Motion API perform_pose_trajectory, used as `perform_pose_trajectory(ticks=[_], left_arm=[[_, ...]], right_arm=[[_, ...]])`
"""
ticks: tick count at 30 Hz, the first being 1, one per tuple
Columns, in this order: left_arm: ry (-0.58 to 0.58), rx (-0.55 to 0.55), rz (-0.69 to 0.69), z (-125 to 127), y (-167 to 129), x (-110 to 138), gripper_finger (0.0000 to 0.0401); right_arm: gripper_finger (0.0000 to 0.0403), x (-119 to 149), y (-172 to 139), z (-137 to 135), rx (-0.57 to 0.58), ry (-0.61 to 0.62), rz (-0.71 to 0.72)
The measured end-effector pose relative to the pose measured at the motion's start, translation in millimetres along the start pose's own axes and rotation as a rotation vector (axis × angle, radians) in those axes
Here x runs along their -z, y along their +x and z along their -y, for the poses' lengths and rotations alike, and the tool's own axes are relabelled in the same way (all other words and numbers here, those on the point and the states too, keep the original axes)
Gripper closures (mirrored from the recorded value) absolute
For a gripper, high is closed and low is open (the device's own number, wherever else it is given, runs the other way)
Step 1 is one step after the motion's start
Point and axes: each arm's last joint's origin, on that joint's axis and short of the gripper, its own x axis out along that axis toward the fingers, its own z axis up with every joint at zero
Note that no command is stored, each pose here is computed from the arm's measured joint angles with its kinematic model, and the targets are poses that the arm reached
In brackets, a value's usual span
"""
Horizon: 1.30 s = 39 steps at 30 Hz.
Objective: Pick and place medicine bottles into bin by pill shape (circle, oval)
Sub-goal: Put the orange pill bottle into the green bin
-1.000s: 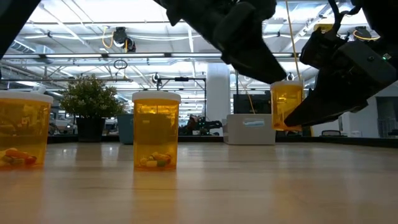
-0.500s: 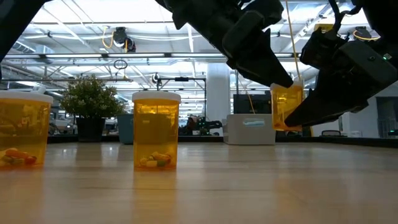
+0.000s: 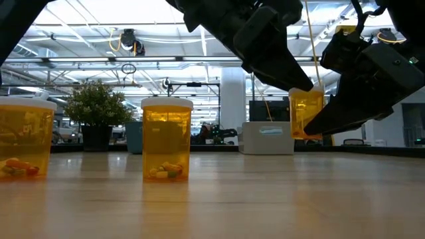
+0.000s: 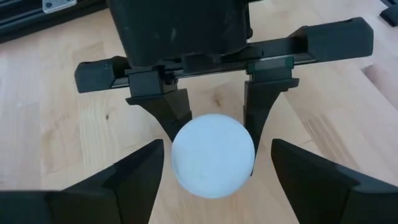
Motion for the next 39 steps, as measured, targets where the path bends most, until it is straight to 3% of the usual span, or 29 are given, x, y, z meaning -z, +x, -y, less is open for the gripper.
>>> perform_pose_trajectory(ticks=[22,32,39], left_arm=[[0.002,-0.004,-0.017,-2,11,8,0.0106],[0.001,-0.007,-0.023,-2,11,8,0.0173],[0.001,-0.006,-0.023,-2,11,8,0.0181]], right_arm=[[0.0222,0,0,0,-0.004,-0.006,0.005],[0.0222,0,0,0,-0.002,-0.008,0.003],[0.0222,0,0,0,-0.002,-0.01,0.004]])
